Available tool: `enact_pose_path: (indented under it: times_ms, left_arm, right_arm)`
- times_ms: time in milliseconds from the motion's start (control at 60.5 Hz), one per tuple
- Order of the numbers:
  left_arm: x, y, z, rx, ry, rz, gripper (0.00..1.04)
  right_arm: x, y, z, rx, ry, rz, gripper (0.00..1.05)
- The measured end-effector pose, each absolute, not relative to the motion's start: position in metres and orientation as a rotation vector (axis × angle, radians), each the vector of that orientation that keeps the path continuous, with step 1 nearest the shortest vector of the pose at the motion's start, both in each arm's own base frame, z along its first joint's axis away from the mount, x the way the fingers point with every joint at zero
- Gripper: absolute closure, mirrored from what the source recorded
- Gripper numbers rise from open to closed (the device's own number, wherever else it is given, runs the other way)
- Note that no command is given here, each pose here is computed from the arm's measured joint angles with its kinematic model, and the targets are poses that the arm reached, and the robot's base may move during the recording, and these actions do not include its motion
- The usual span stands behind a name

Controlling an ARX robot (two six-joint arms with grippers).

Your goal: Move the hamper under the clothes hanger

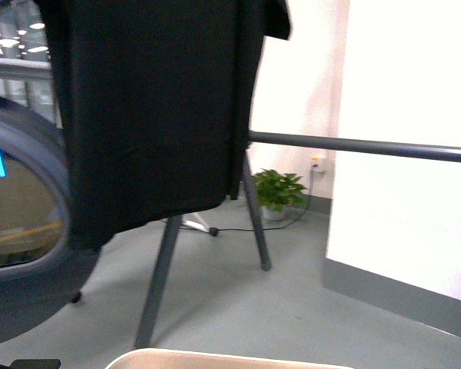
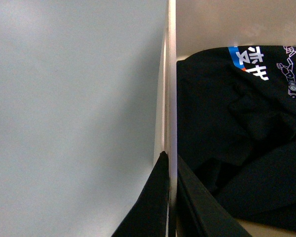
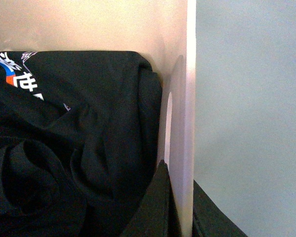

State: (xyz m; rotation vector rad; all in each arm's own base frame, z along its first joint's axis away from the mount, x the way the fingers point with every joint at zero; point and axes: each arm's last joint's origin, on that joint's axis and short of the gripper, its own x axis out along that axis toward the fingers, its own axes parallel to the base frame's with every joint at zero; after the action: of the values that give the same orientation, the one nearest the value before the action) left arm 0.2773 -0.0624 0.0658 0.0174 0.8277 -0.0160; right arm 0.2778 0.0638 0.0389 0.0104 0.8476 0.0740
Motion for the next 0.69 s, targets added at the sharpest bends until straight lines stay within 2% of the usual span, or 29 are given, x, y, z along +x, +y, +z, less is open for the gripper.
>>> enact_pose_path:
  times_ms: [545, 694]
  left_arm:
    - [0.2774, -0.0621, 0.0662, 0.018, 0.826, -0.014, 1.01]
    - [0.2774, -0.0676, 0.0669, 0.014, 0.826, -0.052, 1.01]
  right_arm:
    - [0.2775, 0.0637, 0.0395, 0.012, 0.846, 0.076, 1.02]
    - [0.2764, 0.058, 0.0386, 0.006, 0.848, 0.033, 1.02]
